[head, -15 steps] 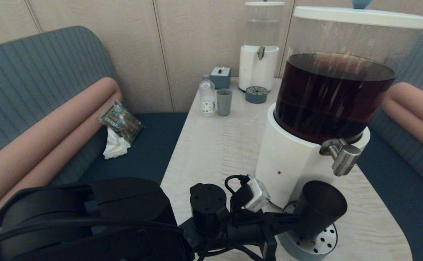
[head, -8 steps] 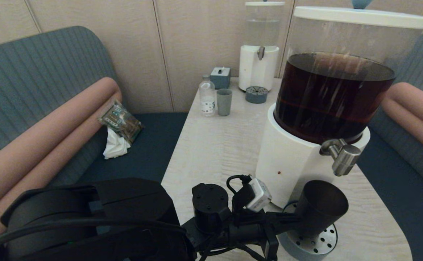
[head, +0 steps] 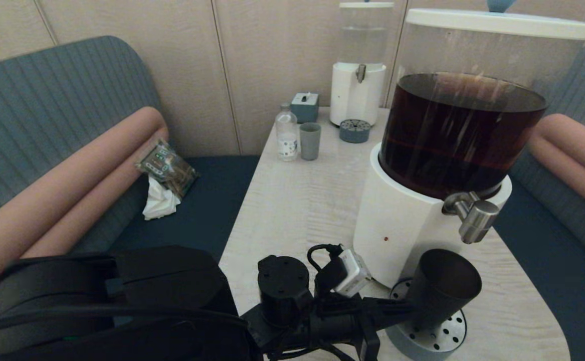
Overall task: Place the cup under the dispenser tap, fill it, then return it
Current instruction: Place it under the water dispenser, then turn on the faucet
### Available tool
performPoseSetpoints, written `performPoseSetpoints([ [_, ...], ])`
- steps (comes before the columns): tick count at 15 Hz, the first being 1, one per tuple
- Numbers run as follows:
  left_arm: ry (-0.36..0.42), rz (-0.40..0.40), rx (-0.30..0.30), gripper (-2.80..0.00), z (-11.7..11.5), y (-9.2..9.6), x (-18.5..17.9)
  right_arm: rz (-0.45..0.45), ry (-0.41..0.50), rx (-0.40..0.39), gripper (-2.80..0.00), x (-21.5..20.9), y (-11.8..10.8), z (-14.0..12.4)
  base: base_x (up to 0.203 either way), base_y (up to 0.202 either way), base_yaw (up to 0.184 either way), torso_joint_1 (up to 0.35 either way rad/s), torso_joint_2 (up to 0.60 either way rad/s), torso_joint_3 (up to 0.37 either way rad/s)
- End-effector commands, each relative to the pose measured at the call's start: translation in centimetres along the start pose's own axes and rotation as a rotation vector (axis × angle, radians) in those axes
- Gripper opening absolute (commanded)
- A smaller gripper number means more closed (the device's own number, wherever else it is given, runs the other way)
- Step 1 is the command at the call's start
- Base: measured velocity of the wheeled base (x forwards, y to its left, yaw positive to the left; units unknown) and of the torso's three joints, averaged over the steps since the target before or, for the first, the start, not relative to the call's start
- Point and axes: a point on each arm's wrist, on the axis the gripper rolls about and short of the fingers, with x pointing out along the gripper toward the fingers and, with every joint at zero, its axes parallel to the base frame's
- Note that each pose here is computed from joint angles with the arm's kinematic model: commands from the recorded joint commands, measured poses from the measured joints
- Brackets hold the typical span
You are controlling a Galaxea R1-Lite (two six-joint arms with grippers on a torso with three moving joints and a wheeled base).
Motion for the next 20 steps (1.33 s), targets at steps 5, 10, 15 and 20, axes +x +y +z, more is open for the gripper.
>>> performPoseSetpoints([
  [5,-0.069,0.075,0.017,-2.80,6.0,-3.7,-6.0,0.001,0.002,-0.001,-2.80,0.0,0.0,-0.1,0.000,0.000,0.000,0.000,0.00,0.000],
  [10,-0.263,0.396,0.032,-2.80,11.8,-4.9,-14.2,0.001,0.002,-0.001,-2.80,0.0,0.0,-0.1,0.000,0.000,0.000,0.000,0.00,0.000],
  [15,-0.433,0.782,0.109,-2.80,14.7,-4.9,-23.6,0.001,0.002,-0.001,-2.80,0.0,0.0,-0.1,0.000,0.000,0.000,0.000,0.00,0.000],
  [20,-0.569,1.073,0.177,-2.80,15.8,-6.7,-27.9,0.001,0.002,-0.001,-2.80,0.0,0.0,-0.1,0.000,0.000,0.000,0.000,0.00,0.000],
])
